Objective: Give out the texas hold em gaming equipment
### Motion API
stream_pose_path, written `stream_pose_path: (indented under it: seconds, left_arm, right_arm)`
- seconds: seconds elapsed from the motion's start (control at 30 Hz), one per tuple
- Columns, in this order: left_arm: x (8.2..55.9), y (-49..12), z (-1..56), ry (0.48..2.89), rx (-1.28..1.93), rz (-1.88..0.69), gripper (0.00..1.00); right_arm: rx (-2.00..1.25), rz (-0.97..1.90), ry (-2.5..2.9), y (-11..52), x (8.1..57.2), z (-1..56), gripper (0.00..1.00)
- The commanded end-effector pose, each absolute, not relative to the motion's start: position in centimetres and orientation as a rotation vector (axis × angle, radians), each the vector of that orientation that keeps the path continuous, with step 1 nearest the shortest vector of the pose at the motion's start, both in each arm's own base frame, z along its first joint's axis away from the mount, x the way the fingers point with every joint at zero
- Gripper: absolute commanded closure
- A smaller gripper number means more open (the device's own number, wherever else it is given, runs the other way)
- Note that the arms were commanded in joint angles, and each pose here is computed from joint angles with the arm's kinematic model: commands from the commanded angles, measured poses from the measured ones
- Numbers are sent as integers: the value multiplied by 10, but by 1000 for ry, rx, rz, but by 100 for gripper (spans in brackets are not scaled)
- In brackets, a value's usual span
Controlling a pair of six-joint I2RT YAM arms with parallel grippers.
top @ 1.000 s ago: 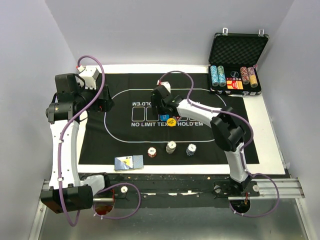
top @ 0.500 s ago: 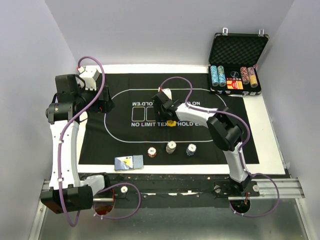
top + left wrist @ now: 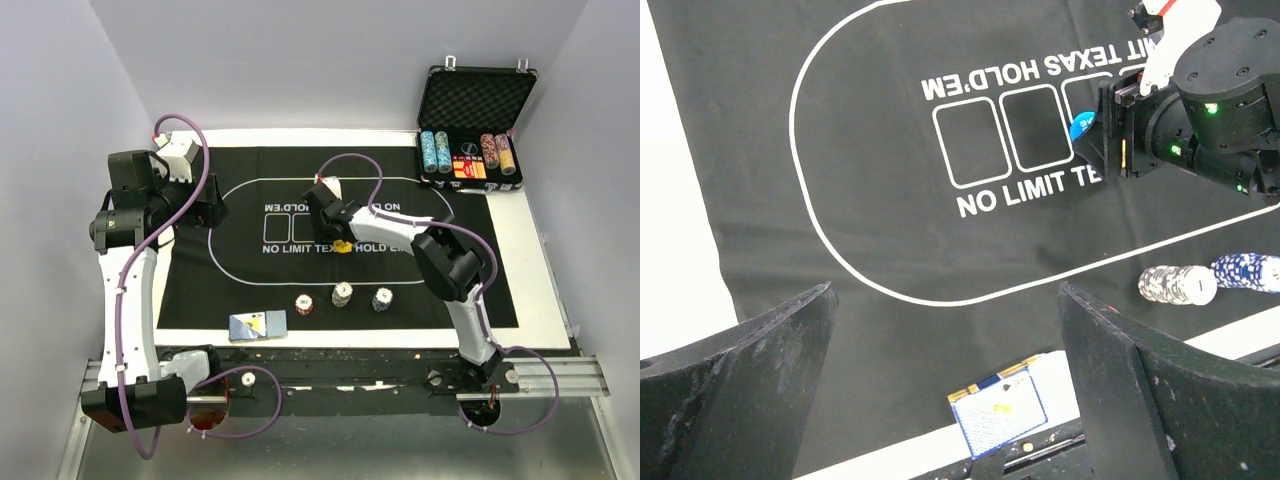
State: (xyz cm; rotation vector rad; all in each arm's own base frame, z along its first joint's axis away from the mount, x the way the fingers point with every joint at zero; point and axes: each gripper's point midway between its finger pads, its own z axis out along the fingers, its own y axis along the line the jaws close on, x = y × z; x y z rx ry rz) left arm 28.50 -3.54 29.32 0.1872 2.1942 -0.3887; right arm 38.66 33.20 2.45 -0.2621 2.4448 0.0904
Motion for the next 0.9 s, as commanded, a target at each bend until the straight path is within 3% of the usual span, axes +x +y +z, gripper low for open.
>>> stream_pose_path:
  seconds: [0.0, 0.4, 0.87]
  left_arm:
    - [278, -31, 301, 2178, 192, -352, 1]
    - [282, -19, 305, 2189, 91, -307, 1]
    - [273, -11, 312, 2189, 56, -302, 1]
  right_arm:
    - [-327, 56, 2465, 344, 377, 7, 54]
    - [-531, 215, 2372, 459, 351, 11, 59]
    - [-623, 650, 2244, 592, 329, 32, 54]
